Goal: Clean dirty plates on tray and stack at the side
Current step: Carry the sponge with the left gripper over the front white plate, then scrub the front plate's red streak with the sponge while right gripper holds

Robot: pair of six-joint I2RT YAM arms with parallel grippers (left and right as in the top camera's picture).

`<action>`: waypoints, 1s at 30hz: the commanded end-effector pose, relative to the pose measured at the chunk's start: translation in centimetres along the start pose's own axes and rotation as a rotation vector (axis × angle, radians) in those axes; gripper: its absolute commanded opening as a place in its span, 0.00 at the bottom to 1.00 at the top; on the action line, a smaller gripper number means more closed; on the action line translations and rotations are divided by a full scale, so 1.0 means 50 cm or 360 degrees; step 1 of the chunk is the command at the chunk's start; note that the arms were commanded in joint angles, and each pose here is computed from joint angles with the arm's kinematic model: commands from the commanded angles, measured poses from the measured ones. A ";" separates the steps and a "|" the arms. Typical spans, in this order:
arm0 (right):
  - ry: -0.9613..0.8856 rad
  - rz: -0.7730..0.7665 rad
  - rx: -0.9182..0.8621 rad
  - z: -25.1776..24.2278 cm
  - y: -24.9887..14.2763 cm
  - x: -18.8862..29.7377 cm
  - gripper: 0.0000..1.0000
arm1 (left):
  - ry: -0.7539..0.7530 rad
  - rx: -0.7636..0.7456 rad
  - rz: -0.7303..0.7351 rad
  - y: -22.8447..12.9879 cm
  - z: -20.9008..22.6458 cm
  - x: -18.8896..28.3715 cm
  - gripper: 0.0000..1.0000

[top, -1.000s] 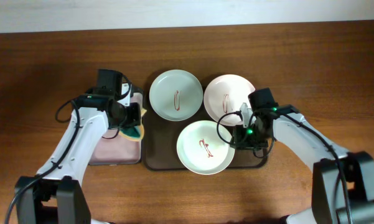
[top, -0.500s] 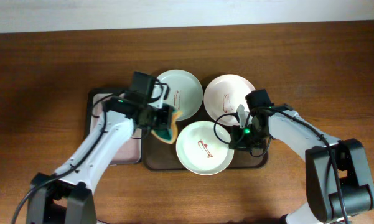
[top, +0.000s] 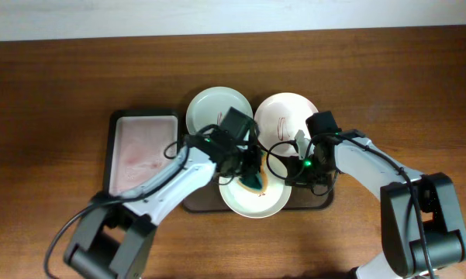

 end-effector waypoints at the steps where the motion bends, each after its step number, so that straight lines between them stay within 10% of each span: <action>1: 0.0026 0.0004 0.0013 0.009 0.006 -0.002 0.04 | -0.0037 0.0198 0.0040 -0.012 -0.027 -0.043 0.00; 19: 0.0026 0.0005 0.0013 0.009 0.005 -0.002 0.04 | 0.0814 0.0183 -0.0087 -0.036 0.139 -0.067 0.00; 30: 0.0024 0.0010 0.0011 0.009 0.004 -0.002 0.13 | 0.0525 -0.0162 -0.0070 0.010 0.080 0.028 0.00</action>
Point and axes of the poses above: each gripper's point midway between its finger pads, its own x axis back along the fingers, its own z axis along the line the jaws close on, y = z × x, the point moved 3 cm from there along x, back along the fingers, and after that the axes turned 4 degrees about -x, right-handed, at the moved point
